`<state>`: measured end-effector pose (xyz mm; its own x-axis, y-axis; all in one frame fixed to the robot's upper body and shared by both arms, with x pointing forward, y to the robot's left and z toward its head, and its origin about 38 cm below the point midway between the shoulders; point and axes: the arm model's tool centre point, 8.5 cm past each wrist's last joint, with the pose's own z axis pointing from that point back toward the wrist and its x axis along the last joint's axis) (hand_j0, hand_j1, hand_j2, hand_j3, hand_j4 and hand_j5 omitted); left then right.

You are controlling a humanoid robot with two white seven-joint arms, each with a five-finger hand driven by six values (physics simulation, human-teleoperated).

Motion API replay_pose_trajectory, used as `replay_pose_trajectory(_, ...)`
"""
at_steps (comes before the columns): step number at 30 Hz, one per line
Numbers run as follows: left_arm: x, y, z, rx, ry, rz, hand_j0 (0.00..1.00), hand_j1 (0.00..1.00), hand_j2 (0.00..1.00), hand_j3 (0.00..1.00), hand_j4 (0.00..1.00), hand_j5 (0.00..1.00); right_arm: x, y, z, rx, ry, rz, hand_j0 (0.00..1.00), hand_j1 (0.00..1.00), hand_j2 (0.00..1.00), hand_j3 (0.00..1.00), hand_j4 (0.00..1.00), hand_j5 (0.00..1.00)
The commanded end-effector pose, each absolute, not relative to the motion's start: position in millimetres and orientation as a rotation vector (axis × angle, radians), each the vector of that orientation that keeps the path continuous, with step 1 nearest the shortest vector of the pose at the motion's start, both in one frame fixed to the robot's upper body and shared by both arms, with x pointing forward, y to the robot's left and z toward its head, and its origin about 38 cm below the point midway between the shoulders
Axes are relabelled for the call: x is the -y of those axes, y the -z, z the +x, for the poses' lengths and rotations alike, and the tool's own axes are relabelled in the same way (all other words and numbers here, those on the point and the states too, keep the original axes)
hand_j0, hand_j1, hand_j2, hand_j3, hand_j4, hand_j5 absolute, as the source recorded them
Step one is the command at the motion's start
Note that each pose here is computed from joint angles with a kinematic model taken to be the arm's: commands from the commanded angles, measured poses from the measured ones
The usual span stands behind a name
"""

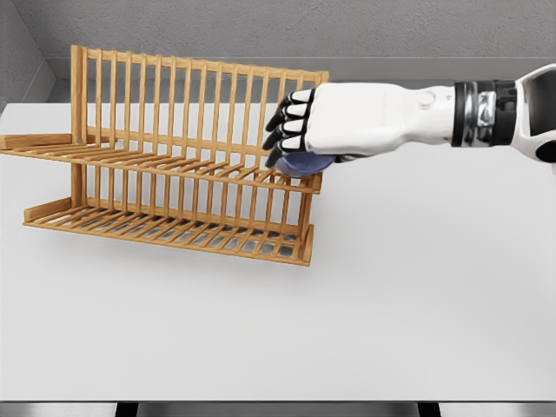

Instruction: Right arm put cup on second shelf

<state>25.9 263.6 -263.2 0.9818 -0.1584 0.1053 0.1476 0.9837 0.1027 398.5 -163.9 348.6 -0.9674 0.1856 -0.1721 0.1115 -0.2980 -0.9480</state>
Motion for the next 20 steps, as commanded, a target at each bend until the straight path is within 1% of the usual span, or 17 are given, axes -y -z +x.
replay_pose_trajectory(1,-264,263,26,0.113,0.154,0.095,1.0,1.0,1.0,1.0,1.0,1.0,165,-353,399,1.84,-2.456,-0.396,1.0,1.0,1.0,1.0,1.0,1.0)
replay_pose_trajectory(2,-264,263,26,0.113,0.154,0.095,1.0,1.0,1.0,1.0,1.0,1.0,166,-360,399,1.849,-2.455,-0.418,1.0,1.0,1.0,1.0,1.0,1.0)
replay_pose_trajectory(5,-264,263,26,0.113,0.154,0.095,1.0,1.0,1.0,1.0,1.0,1.0,190,-396,407,1.913,-2.35,-0.568,1.0,1.0,1.0,1.0,1.0,1.0)
replay_pose_trajectory(6,-264,263,26,0.113,0.154,0.095,1.0,1.0,1.0,1.0,1.0,1.0,206,-410,412,1.92,-2.293,-0.633,1.0,1.0,1.0,1.0,1.0,1.0)
replay_pose_trajectory(7,-264,263,26,0.113,0.154,0.095,1.0,1.0,1.0,1.0,1.0,1.0,230,-419,419,1.898,-2.226,-0.699,1.0,1.0,1.0,1.0,1.0,1.0)
replay_pose_trajectory(8,-264,263,26,0.113,0.154,0.095,1.0,1.0,1.0,1.0,1.0,1.0,266,-413,432,1.815,-2.145,-0.73,1.0,1.0,1.0,1.0,1.0,1.0)
replay_pose_trajectory(10,-264,263,26,0.113,0.154,0.095,1.0,1.0,1.0,1.0,1.0,1.0,316,-381,457,1.676,-2.01,-0.696,1.0,1.0,1.0,1.0,1.0,1.0)
replay_pose_trajectory(12,-264,263,26,0.113,0.154,0.095,1.0,1.0,1.0,1.0,1.0,1.0,338,-344,469,1.594,-1.935,-0.631,1.0,1.0,1.0,1.0,1.0,1.0)
replay_pose_trajectory(17,-264,263,26,0.113,0.154,0.095,1.0,1.0,1.0,1.0,1.0,1.0,345,-263,453,1.478,-1.922,-0.461,1.0,1.0,1.0,1.0,1.0,1.0)
replay_pose_trajectory(20,-262,263,29,0.127,0.15,0.087,1.0,1.0,1.0,1.0,1.0,1.0,346,-252,450,1.46,-1.918,-0.437,1.0,1.0,1.0,1.0,1.0,1.0)
